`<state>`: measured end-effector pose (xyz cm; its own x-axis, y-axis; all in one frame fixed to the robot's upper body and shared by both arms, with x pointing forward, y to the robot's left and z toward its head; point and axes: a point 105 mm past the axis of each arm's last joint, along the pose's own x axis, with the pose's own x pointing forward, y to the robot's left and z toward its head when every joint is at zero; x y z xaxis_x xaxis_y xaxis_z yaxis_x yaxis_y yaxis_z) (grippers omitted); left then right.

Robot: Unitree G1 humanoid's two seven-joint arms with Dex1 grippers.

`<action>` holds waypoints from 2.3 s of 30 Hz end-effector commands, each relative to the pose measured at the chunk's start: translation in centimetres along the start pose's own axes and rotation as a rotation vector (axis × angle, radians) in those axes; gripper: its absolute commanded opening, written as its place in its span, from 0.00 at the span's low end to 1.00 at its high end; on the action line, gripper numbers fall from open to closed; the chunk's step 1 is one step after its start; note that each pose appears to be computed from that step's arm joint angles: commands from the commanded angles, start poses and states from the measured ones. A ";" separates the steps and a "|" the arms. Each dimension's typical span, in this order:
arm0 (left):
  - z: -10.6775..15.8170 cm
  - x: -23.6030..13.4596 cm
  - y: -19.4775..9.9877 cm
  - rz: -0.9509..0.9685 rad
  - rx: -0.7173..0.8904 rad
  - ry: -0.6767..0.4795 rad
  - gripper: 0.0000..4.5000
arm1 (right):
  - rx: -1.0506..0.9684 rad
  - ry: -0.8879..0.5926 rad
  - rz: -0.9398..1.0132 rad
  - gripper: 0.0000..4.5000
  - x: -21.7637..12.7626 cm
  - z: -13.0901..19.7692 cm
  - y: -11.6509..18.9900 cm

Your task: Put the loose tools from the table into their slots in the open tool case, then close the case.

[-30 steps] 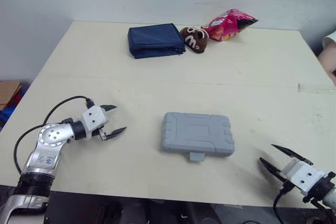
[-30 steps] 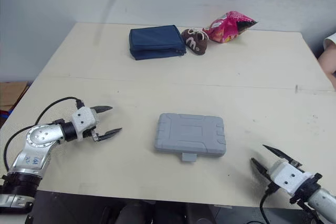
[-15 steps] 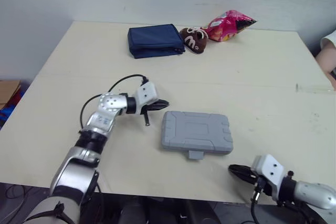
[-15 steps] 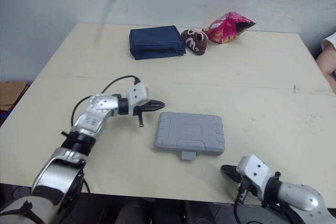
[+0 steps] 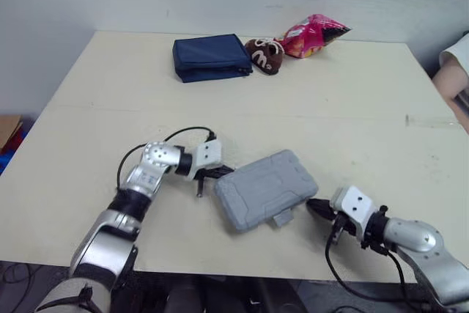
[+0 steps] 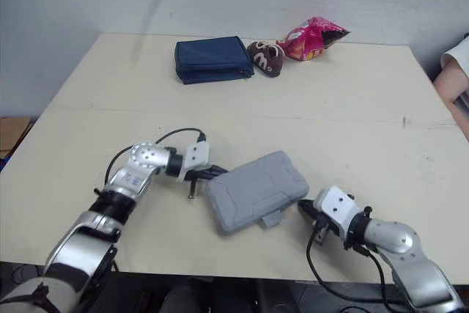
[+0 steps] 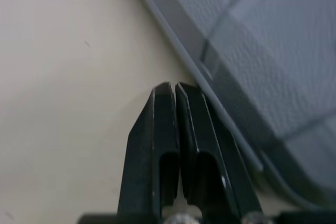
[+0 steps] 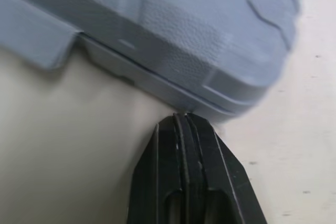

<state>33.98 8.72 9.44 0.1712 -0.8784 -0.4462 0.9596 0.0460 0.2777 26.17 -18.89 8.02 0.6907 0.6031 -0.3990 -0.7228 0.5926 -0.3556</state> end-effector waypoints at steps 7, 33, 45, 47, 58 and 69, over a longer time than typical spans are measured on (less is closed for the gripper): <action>2.4 -2.9 1.2 0.242 -0.099 -0.137 0.02 | -0.019 -0.006 -0.040 0.00 0.4 -0.4 -1.7; 5.3 6.7 -2.9 -0.173 0.159 0.009 0.02 | 0.172 -0.151 0.076 0.00 -0.7 2.5 5.2; 3.9 7.2 -3.1 -0.198 0.119 0.088 0.02 | 0.174 -0.149 0.126 0.00 1.3 2.3 4.9; 3.8 7.2 -3.1 -0.202 0.116 0.097 0.02 | 0.183 -0.167 0.126 0.00 1.5 2.7 4.7; 0.8 7.5 -4.3 -0.264 0.048 0.240 0.02 | 0.232 -0.223 0.140 0.00 2.9 4.1 5.1; -1.7 7.3 -5.7 -0.307 -0.032 0.316 0.02 | 0.289 -0.214 0.097 0.00 3.9 4.3 4.6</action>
<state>32.03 0.15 11.04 0.0337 -0.8321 -0.5535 0.9353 -0.1690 0.3110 24.67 -12.02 5.66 0.5958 0.7378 -0.3173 -0.7767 0.6298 0.0062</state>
